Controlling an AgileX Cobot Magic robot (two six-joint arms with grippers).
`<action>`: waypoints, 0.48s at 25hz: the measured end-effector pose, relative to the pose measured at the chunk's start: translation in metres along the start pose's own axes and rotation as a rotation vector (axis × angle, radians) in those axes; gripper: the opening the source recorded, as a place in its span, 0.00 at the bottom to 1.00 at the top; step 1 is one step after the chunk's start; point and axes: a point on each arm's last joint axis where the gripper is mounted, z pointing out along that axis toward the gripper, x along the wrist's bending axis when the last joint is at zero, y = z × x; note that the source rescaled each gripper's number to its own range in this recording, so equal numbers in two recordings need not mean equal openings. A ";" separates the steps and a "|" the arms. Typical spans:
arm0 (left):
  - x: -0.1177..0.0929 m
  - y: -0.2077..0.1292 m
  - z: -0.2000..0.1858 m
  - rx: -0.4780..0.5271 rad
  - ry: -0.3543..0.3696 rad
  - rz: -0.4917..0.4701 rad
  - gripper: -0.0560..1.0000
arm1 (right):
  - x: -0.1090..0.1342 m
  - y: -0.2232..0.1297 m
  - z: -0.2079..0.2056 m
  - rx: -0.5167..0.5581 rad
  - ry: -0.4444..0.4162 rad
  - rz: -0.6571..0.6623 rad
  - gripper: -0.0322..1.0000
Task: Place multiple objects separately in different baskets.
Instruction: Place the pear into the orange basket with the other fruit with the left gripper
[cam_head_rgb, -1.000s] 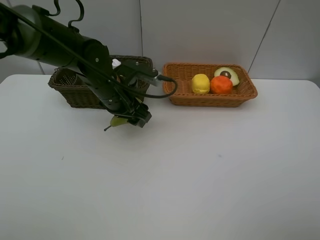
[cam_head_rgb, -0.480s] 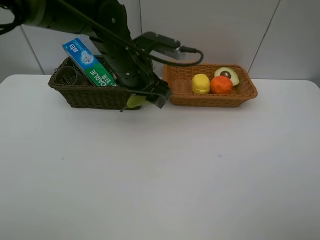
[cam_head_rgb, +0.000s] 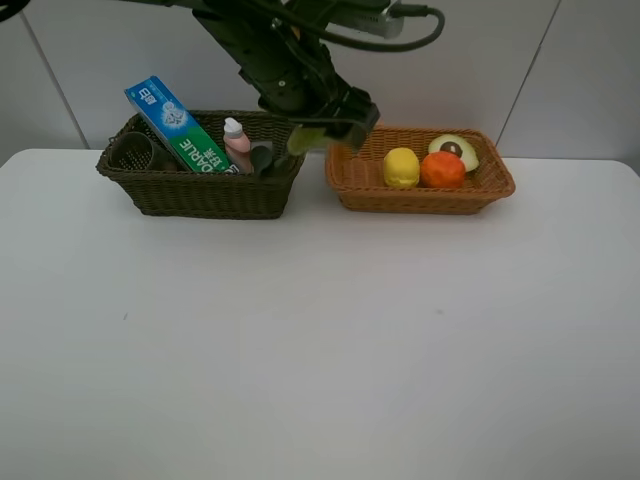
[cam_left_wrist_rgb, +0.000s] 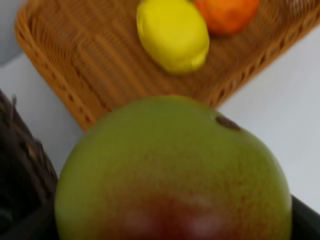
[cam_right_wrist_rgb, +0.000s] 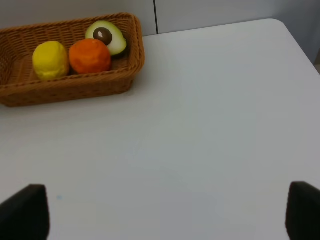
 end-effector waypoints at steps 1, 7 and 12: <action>0.000 0.003 0.000 -0.028 0.001 0.003 0.91 | 0.000 0.000 0.000 0.000 0.000 0.000 1.00; 0.001 0.016 -0.002 -0.179 0.007 0.011 0.91 | 0.000 0.000 0.000 0.000 0.000 0.000 1.00; -0.008 0.026 0.001 -0.307 -0.001 0.028 0.91 | 0.000 0.000 0.000 0.000 0.000 0.000 1.00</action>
